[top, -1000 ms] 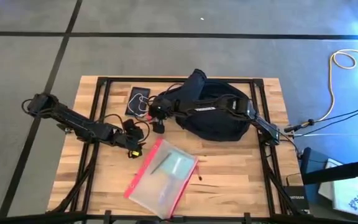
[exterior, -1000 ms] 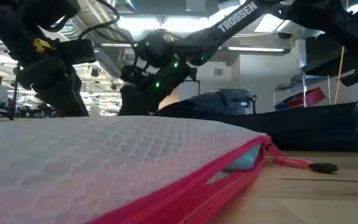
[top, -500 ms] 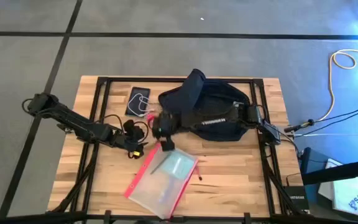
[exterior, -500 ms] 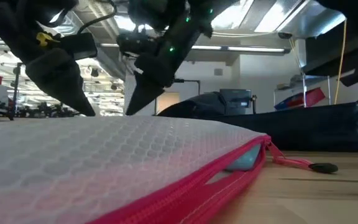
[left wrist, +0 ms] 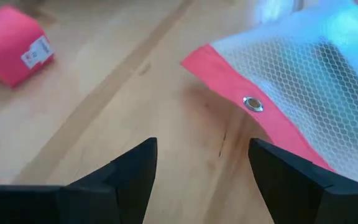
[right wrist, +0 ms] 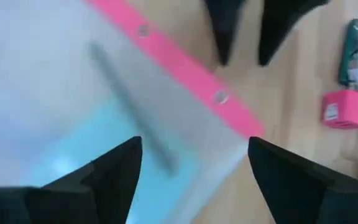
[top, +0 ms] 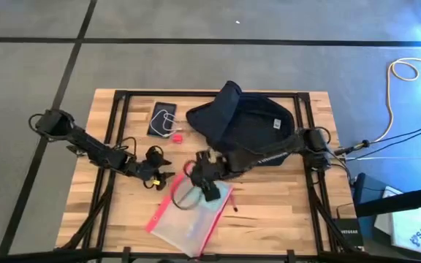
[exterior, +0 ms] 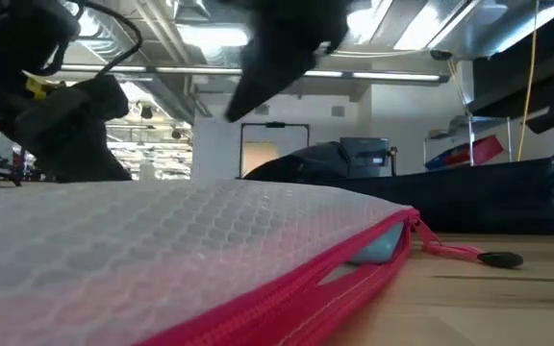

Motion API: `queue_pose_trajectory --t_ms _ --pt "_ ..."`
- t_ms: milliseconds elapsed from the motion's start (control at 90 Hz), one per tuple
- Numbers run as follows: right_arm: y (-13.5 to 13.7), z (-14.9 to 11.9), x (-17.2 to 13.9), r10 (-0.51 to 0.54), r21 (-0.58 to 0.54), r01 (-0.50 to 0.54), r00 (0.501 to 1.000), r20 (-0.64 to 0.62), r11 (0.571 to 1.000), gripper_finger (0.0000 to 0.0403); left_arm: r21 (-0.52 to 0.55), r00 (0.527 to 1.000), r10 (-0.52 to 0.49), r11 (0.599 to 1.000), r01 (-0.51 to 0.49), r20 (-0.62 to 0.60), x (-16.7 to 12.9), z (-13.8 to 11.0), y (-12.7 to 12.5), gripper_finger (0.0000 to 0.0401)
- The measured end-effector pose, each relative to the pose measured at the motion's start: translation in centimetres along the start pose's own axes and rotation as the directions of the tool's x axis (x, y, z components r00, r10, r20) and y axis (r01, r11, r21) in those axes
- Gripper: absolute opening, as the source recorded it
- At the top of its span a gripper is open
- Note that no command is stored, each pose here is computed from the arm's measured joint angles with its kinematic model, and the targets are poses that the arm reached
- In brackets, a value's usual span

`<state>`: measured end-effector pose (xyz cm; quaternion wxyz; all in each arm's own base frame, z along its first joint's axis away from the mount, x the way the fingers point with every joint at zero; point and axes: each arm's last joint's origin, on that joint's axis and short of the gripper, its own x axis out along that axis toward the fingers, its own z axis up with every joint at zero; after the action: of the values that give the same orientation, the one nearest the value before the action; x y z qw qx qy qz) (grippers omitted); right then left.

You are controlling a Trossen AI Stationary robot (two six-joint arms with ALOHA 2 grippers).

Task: Unpack backpack
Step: Remove the blue calculator from the transparent zip bag

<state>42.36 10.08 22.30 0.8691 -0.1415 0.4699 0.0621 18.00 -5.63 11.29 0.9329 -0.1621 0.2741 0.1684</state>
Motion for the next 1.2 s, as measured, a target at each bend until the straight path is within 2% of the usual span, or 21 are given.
queue_pose_trajectory --t_ms 178,456,678,811,922,1044,1122,1200 --pt "2.2 -3.1 -1.0 -0.107 -0.039 0.105 0.993 -0.055 0.994 0.0275 0.008 1.000 -0.003 1.000 0.003 0.010 0.0 0.0 0.0 0.0239" --pt "4.8 -6.7 -3.2 -0.074 0.096 0.061 0.988 0.134 0.994 0.0275 -0.001 0.997 -0.055 0.998 0.055 0.052 -0.3 0.3 -0.7 0.0239" --pt "8.9 -9.2 -3.6 0.012 0.185 -0.084 0.932 0.362 0.979 0.0275 0.161 0.974 -0.212 0.967 0.197 0.079 -1.4 -0.1 -2.7 0.0239" --pt "11.0 -10.6 -2.8 0.085 0.227 -0.182 0.922 0.378 0.957 0.0275 0.248 0.947 -0.296 0.933 0.259 0.123 -2.2 0.5 -4.4 0.0239" --pt "12.2 -10.8 -2.3 0.114 0.209 -0.206 0.916 0.384 0.956 0.0275 0.358 0.945 -0.297 0.904 0.233 0.137 -2.5 0.6 -4.8 0.0239" --pt "12.2 -10.5 -2.1 0.104 0.218 -0.210 0.903 0.417 0.953 0.0275 0.233 0.963 -0.222 0.955 0.182 0.156 -2.2 0.6 -4.4 0.0239" --pt "12.1 -10.5 -2.0 0.095 0.317 -0.242 0.905 0.415 0.917 0.0275 0.144 0.965 -0.215 0.970 0.194 0.148 -2.2 0.5 -4.3 0.0239" --pt "12.1 -10.6 -2.0 0.095 0.353 -0.250 0.911 0.402 0.901 0.0275 0.079 0.971 -0.202 0.978 0.192 0.130 -2.2 0.3 -4.2 0.0239"
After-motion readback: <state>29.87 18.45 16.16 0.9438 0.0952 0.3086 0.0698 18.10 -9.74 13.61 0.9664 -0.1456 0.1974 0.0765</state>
